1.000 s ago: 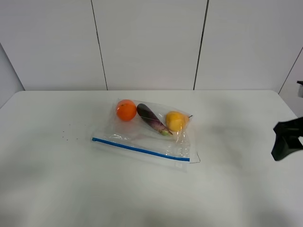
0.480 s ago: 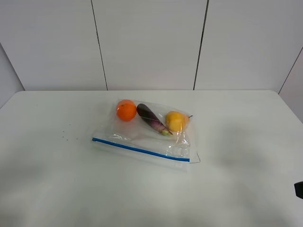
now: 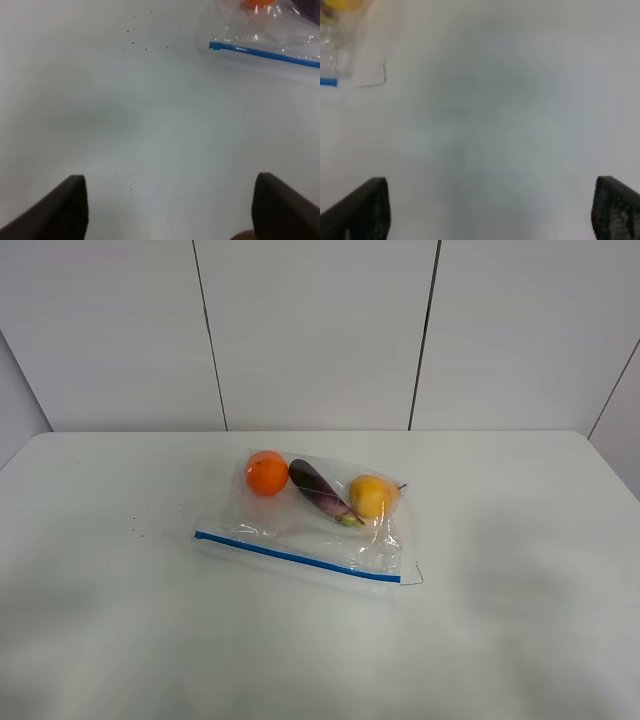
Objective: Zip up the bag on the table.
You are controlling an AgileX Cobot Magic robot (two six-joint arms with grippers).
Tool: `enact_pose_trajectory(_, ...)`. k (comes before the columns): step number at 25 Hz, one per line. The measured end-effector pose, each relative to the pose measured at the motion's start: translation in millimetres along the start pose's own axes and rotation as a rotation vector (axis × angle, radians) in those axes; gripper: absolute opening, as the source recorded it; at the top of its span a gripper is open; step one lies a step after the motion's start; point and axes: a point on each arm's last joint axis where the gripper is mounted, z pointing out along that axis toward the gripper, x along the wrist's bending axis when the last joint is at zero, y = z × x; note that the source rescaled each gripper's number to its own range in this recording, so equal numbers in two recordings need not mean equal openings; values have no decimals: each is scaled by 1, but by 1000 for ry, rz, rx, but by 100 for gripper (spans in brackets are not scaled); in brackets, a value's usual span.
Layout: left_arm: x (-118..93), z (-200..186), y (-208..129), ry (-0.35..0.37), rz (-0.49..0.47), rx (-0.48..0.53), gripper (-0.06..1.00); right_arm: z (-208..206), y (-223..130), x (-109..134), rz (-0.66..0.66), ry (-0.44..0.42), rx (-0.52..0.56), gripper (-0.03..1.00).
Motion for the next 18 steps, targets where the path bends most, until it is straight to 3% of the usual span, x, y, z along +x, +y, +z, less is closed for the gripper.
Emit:
enact_pose_trajectory(15, 0, 0, 0, 0, 0, 0, 87, -32, -23, 0, 9, -23, -253, 90)
enact_pose_trajectory(18, 0, 0, 0, 0, 0, 0, 87, -32, -23, -2, 21, -37, -256, 90)
